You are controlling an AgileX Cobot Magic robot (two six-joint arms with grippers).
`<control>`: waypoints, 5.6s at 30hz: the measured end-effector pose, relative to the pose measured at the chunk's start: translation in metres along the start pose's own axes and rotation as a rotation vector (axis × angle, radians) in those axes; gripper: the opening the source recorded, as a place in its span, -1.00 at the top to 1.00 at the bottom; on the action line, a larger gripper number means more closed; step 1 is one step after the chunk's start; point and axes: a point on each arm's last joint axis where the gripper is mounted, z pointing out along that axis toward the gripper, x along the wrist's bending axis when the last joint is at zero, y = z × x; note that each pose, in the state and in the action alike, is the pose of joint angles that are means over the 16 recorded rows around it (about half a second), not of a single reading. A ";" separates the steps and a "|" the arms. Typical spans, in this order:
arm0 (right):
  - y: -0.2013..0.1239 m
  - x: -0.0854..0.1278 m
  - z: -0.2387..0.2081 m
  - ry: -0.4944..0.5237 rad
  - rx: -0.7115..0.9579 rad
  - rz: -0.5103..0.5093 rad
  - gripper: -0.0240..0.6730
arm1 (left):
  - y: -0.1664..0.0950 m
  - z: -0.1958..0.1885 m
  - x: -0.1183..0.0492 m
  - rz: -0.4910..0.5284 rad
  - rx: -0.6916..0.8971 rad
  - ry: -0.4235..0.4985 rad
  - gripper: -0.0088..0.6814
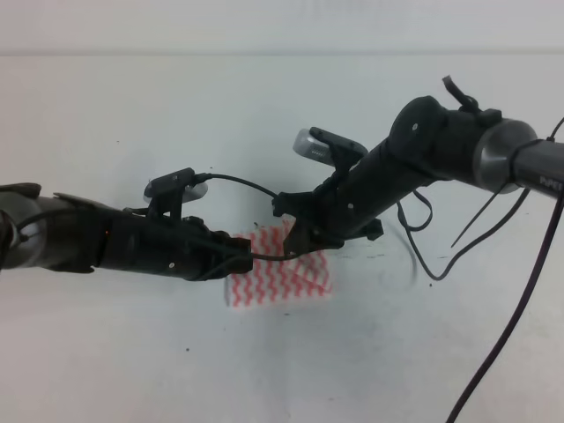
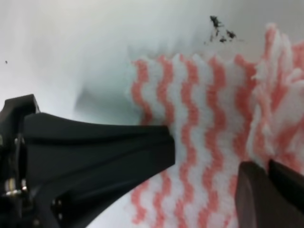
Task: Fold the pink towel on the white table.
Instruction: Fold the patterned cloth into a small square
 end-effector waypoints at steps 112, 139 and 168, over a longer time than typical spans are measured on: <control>0.002 0.024 0.018 0.060 0.008 -0.018 0.98 | -0.001 -0.016 0.014 -0.026 0.002 -0.120 0.99; -0.004 0.036 0.025 0.107 0.021 0.000 0.98 | -0.006 -0.008 0.021 -0.054 0.018 -0.112 0.99; -0.007 0.029 0.040 0.088 0.042 0.008 0.98 | 0.000 -0.018 0.015 -0.003 0.003 -0.087 0.99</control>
